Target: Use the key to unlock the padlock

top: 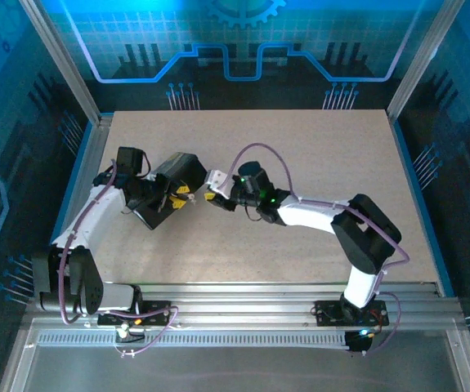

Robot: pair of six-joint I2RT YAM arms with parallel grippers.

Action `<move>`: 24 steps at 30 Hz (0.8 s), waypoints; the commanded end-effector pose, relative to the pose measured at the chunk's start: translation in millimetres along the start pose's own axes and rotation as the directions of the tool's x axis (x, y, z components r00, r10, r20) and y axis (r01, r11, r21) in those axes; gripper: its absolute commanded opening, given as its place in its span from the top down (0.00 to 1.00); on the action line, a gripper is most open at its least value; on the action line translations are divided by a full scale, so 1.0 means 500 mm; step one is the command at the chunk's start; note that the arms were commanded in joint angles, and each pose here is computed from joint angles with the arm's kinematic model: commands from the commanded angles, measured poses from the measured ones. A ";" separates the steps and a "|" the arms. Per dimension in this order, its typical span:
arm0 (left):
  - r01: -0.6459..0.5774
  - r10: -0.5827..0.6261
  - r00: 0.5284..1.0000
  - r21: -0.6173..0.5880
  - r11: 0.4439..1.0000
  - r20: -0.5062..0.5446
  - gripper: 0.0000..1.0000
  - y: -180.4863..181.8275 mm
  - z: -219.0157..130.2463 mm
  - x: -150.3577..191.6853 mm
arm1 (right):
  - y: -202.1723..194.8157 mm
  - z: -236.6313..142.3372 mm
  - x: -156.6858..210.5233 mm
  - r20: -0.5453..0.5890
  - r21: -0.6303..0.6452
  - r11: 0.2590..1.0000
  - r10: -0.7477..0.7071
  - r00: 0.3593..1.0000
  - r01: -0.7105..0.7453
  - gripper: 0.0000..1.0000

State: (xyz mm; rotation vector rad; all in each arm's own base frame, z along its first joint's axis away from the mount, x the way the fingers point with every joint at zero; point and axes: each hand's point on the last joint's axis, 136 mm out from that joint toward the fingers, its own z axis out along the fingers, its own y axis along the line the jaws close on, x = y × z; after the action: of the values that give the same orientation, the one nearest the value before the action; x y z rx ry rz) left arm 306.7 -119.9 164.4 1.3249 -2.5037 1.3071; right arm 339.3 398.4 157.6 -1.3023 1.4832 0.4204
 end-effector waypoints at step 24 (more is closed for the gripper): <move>0.111 -0.112 0.987 -0.016 0.994 -0.114 1.00 0.005 -0.013 0.051 | 0.060 0.015 -0.056 0.102 0.125 0.928 -0.364 0.926 0.351 0.69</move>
State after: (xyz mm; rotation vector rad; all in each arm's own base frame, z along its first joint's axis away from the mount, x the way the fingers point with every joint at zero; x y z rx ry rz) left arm 304.2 -120.5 166.3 1.3315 -2.4852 1.2957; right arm 323.2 421.3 149.8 -1.4215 1.1866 0.1650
